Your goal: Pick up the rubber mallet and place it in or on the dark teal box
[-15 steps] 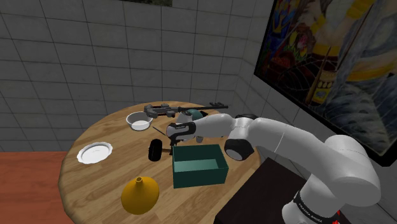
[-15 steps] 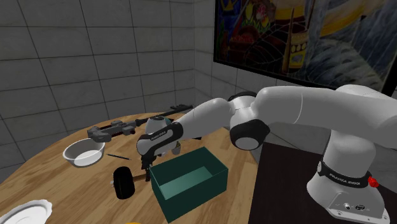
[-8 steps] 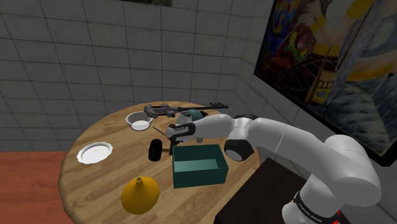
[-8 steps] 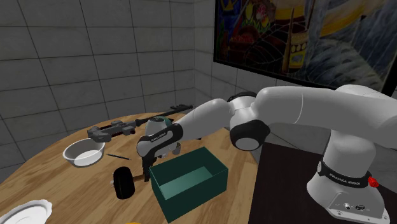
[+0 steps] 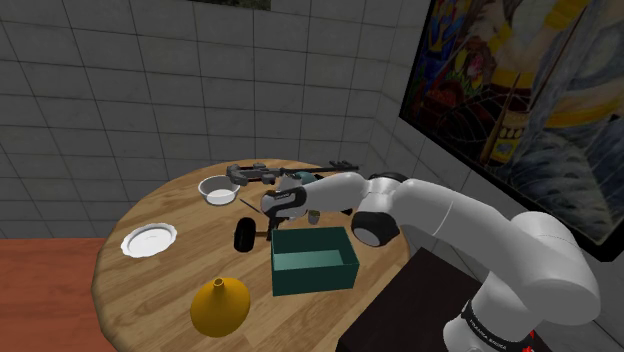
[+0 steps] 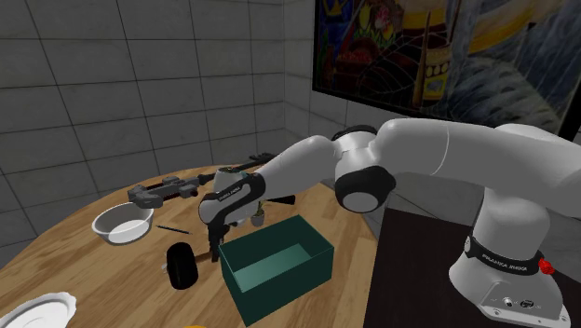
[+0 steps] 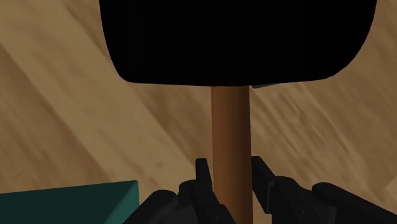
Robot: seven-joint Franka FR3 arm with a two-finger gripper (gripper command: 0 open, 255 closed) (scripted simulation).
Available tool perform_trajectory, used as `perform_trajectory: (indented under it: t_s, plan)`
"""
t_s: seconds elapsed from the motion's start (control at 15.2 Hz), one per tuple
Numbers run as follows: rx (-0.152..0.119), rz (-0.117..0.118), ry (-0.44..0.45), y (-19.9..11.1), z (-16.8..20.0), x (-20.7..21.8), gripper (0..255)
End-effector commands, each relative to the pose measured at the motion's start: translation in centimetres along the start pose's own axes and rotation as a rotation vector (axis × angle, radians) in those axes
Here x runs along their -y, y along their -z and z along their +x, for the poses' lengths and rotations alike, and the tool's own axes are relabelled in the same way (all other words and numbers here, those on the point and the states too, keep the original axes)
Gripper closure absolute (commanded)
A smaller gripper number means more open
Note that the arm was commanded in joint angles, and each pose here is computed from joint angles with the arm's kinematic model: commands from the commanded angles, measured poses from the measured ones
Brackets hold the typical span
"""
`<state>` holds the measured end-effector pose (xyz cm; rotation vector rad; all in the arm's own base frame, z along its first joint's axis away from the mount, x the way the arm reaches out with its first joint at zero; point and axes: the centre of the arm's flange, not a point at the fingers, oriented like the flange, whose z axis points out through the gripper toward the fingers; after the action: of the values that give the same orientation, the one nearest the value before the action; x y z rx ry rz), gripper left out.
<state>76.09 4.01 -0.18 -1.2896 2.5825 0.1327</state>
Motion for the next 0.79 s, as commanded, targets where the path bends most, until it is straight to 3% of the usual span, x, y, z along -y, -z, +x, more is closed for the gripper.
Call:
perform_trajectory:
  t_s: [0.0,0.73]
  plan:
    - [0.001,0.001,0.0,1.1,-0.4,0.0,255]
    - [0.001,0.001,0.0,6.7,-1.9,0.2,255]
